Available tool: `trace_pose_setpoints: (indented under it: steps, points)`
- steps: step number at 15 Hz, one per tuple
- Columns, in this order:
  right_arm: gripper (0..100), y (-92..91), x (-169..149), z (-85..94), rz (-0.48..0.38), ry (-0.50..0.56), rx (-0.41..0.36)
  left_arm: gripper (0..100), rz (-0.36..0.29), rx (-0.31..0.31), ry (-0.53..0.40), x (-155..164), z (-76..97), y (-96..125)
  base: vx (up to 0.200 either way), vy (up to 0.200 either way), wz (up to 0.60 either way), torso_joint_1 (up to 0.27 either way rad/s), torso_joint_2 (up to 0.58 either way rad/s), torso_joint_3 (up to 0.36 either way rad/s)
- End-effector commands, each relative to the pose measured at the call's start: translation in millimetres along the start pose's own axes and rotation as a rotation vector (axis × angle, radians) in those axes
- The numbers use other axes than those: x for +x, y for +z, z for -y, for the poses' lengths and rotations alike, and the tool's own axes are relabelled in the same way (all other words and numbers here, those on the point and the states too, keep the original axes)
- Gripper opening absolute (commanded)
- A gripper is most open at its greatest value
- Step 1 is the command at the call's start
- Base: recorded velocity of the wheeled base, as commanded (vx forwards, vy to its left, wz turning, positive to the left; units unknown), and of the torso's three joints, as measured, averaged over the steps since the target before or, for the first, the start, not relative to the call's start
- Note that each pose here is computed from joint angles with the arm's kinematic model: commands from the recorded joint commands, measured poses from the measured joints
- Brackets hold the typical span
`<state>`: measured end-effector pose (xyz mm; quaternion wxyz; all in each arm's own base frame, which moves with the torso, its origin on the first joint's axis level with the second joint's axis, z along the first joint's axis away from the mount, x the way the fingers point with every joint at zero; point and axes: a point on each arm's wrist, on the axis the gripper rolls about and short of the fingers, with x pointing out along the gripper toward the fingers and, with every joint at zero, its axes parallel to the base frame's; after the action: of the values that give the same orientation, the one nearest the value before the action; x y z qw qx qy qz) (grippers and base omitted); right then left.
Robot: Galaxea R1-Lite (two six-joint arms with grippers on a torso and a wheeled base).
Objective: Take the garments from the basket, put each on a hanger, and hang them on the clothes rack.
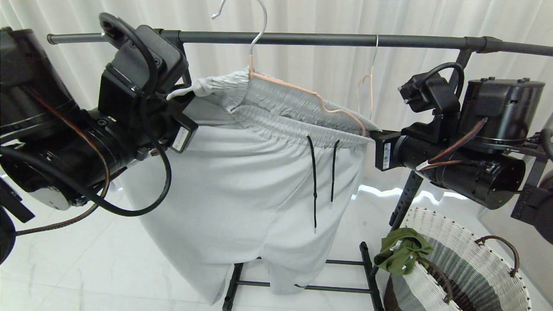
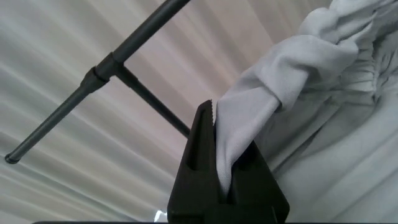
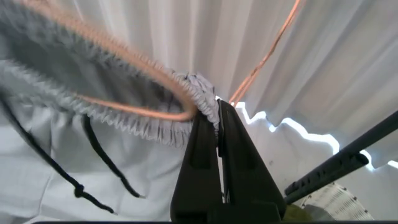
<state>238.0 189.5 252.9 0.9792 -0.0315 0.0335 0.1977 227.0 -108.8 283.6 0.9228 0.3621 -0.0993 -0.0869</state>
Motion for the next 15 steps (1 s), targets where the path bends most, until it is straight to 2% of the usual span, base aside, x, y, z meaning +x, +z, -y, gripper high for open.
trace_pose_setpoints:
  steps: [1, 5, 7, 8, 9, 11, 12, 13, 15]
  points:
    - [0, 2.0, -1.0, 1.0, 0.011, 0.000, 0.002, 0, -0.017, 0.027, 0.013, 0.2, -1.9, -6.2, 0.000, 0.000, 0.00, 0.000, 0.00, 0.000]
    - [0, 10.8, -10.3, 0.0, 0.041, 0.024, -0.018, 0, -0.041, 0.057, 0.003, -1.4, 3.7, -15.6, 0.000, 0.000, 0.00, 0.000, 0.00, 0.000]
    - [0, 18.8, -22.2, -5.9, 0.073, 0.097, -0.049, 0, -0.055, 0.046, -0.006, 1.4, 7.9, -18.1, 0.000, 0.000, 0.00, 0.000, 0.00, 0.000]
    - [0, 23.0, -29.8, -10.0, 0.088, 0.137, -0.054, 0, -0.055, 0.016, -0.005, 3.1, 8.6, -17.8, 0.000, 0.000, 0.00, 0.000, 0.00, 0.000]
    - [0, 26.3, -38.8, -15.9, 0.099, 0.178, -0.059, 0, -0.056, -0.040, -0.005, 4.2, 10.9, -16.2, 0.000, 0.000, 0.00, 0.000, 0.00, 0.000]
    - [0, 30.7, -58.4, -31.4, 0.097, 0.264, -0.066, 0, -0.116, -0.118, 0.062, 3.7, 15.1, -12.7, 0.000, 0.000, 0.00, 0.000, 0.00, 0.000]
    - [0, 31.1, -62.5, -35.6, 0.094, 0.286, -0.070, 0, -0.126, -0.136, 0.071, 3.9, 16.9, -11.7, 0.000, 0.000, 0.00, 0.000, 0.00, 0.000]
    - [0, 30.8, -74.8, -52.9, 0.090, 0.365, -0.092, 0, -0.135, -0.196, 0.096, 3.3, 21.3, -5.2, 0.000, 0.000, 0.00, 0.000, 0.00, 0.000]
    - [0, 22.7, -79.3, -69.3, 0.074, 0.427, -0.144, 0, -0.124, -0.213, 0.084, 2.0, 27.8, 1.9, 0.000, 0.000, 0.00, 0.000, 0.00, 0.000]
